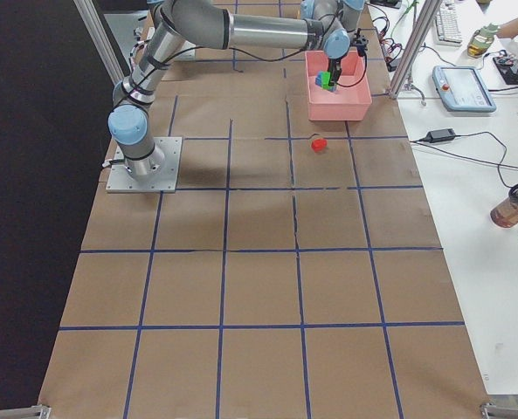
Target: Put all blocks into box
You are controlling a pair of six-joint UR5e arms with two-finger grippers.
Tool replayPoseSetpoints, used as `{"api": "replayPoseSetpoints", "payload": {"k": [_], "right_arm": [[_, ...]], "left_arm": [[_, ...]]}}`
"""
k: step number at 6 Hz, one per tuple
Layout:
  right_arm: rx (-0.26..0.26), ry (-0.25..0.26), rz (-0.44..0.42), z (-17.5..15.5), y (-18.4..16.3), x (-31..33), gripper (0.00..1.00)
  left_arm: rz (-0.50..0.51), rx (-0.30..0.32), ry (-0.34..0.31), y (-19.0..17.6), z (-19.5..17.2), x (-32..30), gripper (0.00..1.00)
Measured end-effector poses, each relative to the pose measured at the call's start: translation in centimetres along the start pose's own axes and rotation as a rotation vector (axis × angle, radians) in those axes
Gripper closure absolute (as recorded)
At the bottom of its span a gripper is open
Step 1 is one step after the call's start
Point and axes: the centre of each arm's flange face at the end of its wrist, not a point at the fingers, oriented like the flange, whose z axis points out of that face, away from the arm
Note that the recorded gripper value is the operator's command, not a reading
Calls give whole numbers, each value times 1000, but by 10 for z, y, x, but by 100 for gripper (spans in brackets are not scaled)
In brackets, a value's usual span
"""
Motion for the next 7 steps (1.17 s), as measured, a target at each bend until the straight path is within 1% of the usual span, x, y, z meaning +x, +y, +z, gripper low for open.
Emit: {"api": "replayPoseSetpoints", "payload": {"k": [1, 2, 3, 4, 5, 6, 7], "right_arm": [[4, -2, -7, 13, -4, -3, 1], [22, -6, -9, 11, -6, -4, 1], [50, -9, -2, -2, -6, -2, 0], [69, -9, 9, -30, -2, 5, 0], [69, -4, 33, -64, 5, 25, 0], [53, 2, 64, -96, 11, 61, 1], [34, 8, 47, -116, 15, 101, 1]], "left_arm": [[-1, -19, 6, 2, 8, 0, 1], [-1, -33, 15, 2, 16, 1, 1], [1, -42, 21, 2, 21, 2, 36], [4, -47, 24, 3, 24, 2, 78], [5, -46, 24, 2, 23, 2, 100], [4, -43, 22, 1, 21, 0, 100], [2, -42, 24, -1, 13, 0, 100]]}}
